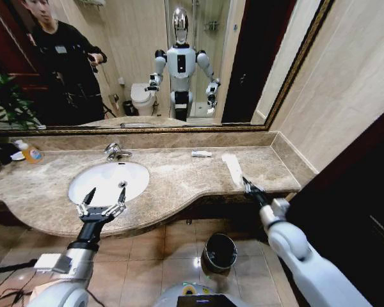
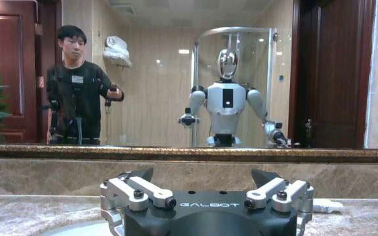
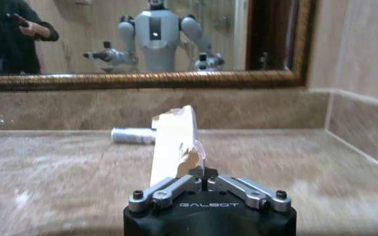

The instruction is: Pick up the trash from the sink and place it in the trash bin.

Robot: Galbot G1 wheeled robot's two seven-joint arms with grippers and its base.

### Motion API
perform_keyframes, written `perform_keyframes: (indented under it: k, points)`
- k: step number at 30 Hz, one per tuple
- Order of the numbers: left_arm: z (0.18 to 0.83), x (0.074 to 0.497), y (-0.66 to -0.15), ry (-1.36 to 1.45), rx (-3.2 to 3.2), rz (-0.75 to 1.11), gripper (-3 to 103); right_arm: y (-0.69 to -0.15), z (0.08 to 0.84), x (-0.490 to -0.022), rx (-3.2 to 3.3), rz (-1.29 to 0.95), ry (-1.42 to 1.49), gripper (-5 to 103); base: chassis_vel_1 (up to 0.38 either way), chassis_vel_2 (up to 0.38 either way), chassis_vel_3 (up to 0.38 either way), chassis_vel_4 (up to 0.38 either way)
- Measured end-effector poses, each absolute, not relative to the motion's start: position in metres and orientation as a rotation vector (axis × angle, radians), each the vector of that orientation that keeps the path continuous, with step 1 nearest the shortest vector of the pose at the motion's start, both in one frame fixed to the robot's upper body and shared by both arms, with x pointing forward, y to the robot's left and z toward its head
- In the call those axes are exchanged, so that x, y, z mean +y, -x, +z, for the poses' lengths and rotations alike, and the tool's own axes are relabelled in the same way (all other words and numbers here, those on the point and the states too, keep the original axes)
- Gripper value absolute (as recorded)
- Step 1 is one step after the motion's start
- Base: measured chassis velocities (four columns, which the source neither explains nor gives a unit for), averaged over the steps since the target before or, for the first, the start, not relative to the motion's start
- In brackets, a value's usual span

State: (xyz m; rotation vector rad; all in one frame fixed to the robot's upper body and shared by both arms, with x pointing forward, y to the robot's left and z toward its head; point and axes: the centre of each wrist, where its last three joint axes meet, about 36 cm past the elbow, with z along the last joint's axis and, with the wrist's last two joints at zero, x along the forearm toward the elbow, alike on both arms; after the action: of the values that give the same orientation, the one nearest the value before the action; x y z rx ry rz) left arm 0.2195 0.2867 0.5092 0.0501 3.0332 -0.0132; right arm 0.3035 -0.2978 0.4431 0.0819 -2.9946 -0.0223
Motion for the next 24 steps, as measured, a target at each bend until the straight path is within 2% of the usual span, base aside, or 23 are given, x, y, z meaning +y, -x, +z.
perform_keyframes:
  k: [2,12,18,24]
  points:
    - [0.509,0.287,-0.219,-0.050,3.033,-0.013,100,-0.271,0.430,-0.293,-2.958,-0.065,-0.053,0,0.000,0.000,0.000,0.000]
    - [0.509,0.287,-0.219,-0.050,3.033,-0.013,100,-0.213,0.372,-0.288,-2.942,-0.006,0.006,0,0.000,0.000,0.000,0.000]
    - [0.509,0.287,-0.219,-0.050,3.033,-0.013,100,-0.201,0.338,-0.286,-2.895,0.008,0.028,0,0.000,0.000,0.000,0.000]
    - [0.509,0.287,-0.219,-0.050,3.033,-0.013,100,-0.205,0.252,-0.286,-2.755,0.067,0.072,0,0.000,0.000,0.000,0.000]
